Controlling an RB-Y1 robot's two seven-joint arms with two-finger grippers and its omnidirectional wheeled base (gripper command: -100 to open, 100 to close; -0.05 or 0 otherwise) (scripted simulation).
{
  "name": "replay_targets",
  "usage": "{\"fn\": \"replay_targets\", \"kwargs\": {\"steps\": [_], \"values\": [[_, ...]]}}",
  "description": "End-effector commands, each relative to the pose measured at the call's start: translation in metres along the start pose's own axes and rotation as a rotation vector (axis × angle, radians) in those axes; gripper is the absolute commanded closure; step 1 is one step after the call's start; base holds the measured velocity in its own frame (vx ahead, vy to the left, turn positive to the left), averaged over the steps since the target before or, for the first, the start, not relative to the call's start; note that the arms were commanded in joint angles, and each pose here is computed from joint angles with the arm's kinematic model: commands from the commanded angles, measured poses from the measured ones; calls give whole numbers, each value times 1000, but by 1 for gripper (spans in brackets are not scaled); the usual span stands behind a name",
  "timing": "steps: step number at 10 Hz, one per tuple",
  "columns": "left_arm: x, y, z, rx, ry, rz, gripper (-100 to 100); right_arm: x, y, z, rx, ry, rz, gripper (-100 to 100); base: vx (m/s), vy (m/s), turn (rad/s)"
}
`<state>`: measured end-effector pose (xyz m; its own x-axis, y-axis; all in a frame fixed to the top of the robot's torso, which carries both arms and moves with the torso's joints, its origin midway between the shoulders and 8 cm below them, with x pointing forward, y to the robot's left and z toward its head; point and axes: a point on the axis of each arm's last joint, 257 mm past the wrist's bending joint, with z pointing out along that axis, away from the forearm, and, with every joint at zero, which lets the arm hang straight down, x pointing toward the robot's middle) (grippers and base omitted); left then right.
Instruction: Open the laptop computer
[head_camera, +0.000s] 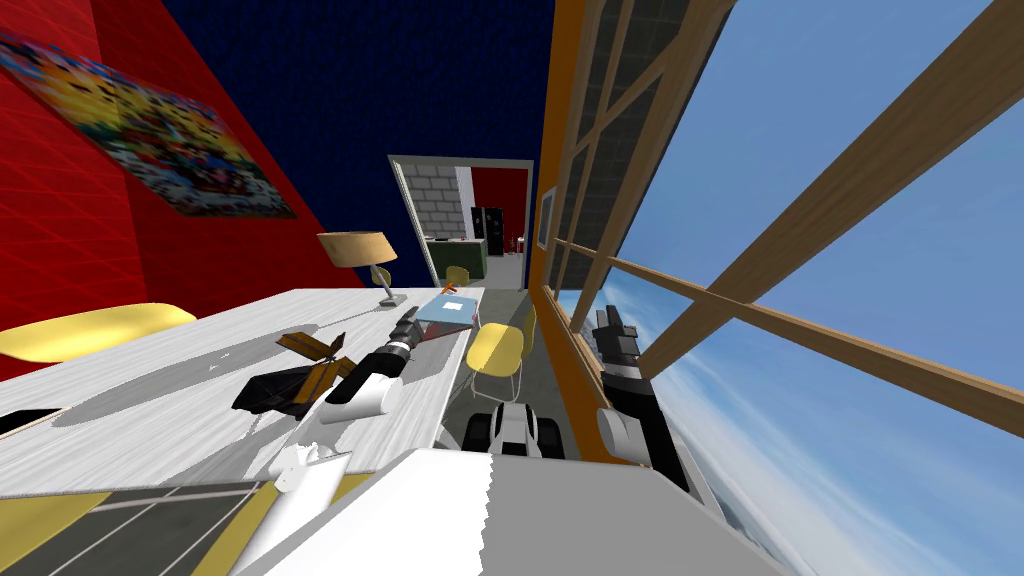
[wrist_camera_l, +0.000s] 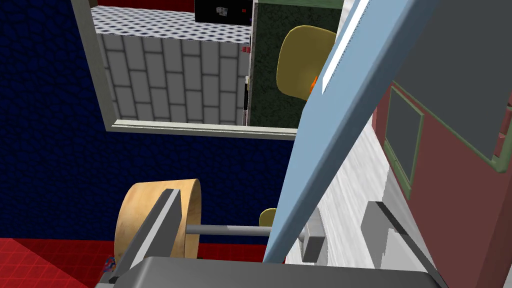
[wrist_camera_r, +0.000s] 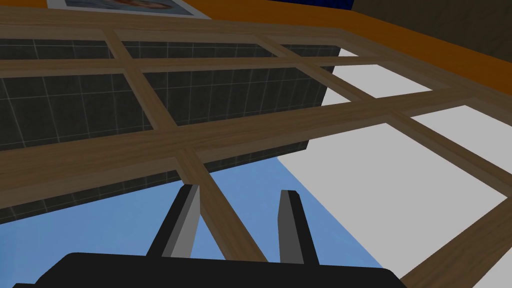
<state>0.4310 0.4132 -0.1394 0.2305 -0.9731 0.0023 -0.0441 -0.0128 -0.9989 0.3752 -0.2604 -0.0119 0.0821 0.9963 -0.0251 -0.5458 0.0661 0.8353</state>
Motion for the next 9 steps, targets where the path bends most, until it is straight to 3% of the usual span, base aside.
{"fn": "replay_targets", "kwargs": {"steps": [1,7,8,9], "values": [[0,-13,-9,1,3,-2,-100,0,0,0,0,0,0,0,28,-3,19],[3,-44,-33,-1,16,0,-100,0,0,0,0,0,0,0,32,-3,19],[2,-41,-31,1,14,0,-100,0,0,0,0,0,0,0,22,-2,4],[3,-41,-32,0,14,0,0,0,0,0,0,0,0,0,0,0,0]]}}
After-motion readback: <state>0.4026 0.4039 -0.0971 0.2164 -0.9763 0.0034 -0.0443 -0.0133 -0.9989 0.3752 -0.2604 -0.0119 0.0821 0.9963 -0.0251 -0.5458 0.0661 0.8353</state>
